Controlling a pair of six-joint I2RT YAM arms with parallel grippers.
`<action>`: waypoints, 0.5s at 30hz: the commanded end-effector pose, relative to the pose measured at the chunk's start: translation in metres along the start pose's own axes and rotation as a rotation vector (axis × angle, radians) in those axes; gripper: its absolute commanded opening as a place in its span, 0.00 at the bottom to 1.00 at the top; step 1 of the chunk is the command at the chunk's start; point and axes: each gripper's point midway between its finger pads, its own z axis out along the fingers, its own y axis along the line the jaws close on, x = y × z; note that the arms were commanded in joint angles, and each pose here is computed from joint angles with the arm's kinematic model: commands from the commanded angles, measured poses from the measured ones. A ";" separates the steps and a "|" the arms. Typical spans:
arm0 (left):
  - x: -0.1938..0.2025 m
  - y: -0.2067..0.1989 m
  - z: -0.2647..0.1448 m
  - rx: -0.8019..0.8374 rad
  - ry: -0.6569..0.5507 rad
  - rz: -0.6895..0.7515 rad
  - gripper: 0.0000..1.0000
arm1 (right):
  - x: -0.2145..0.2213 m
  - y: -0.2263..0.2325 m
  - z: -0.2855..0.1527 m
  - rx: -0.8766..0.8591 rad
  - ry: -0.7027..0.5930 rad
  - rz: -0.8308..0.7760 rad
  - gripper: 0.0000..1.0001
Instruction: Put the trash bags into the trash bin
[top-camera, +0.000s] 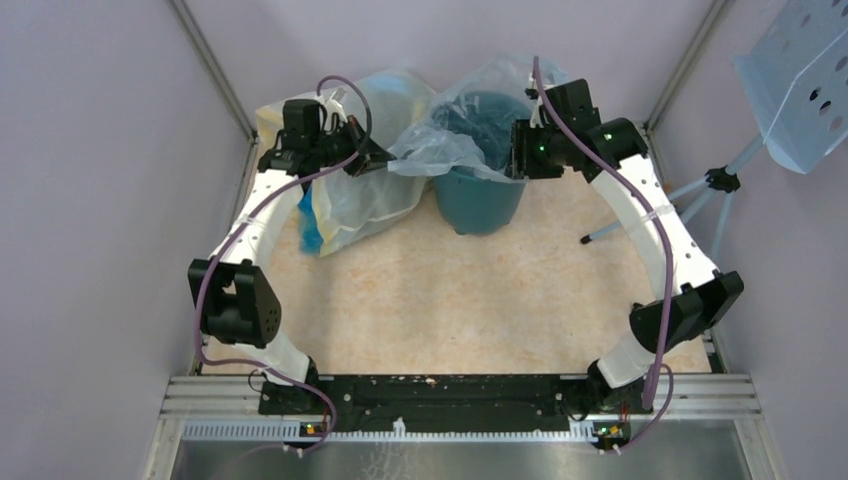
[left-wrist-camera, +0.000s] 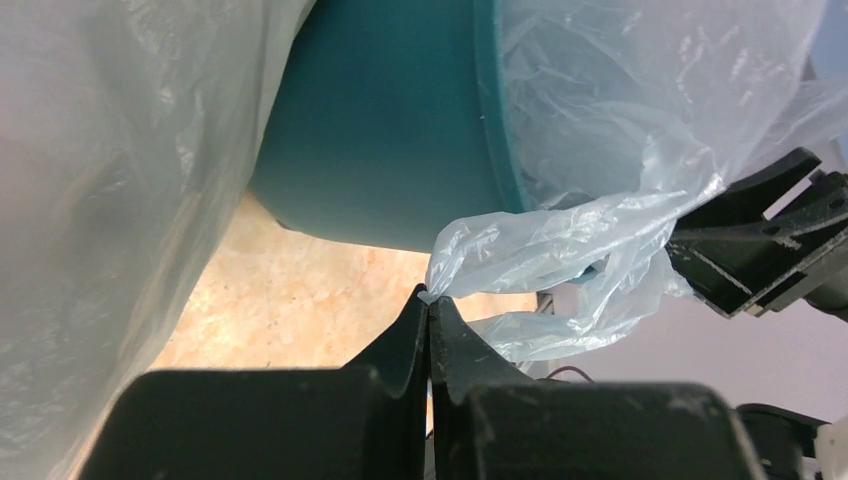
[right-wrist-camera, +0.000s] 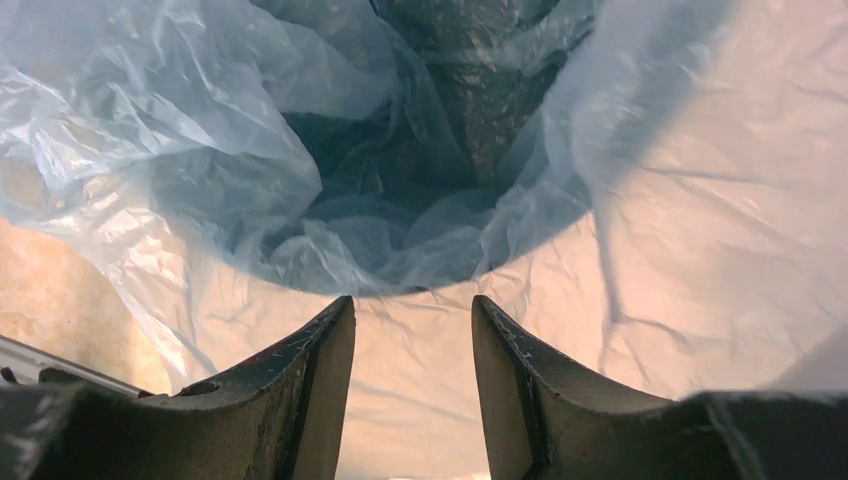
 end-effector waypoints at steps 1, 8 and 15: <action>0.001 0.021 0.005 -0.067 0.012 0.041 0.00 | -0.019 0.003 -0.026 -0.036 -0.132 0.033 0.47; -0.001 0.032 0.009 -0.107 0.024 0.051 0.00 | -0.060 0.001 -0.052 -0.063 -0.278 0.023 0.54; 0.000 0.036 0.009 -0.123 0.025 0.058 0.00 | -0.059 -0.002 -0.043 -0.083 -0.211 0.026 0.49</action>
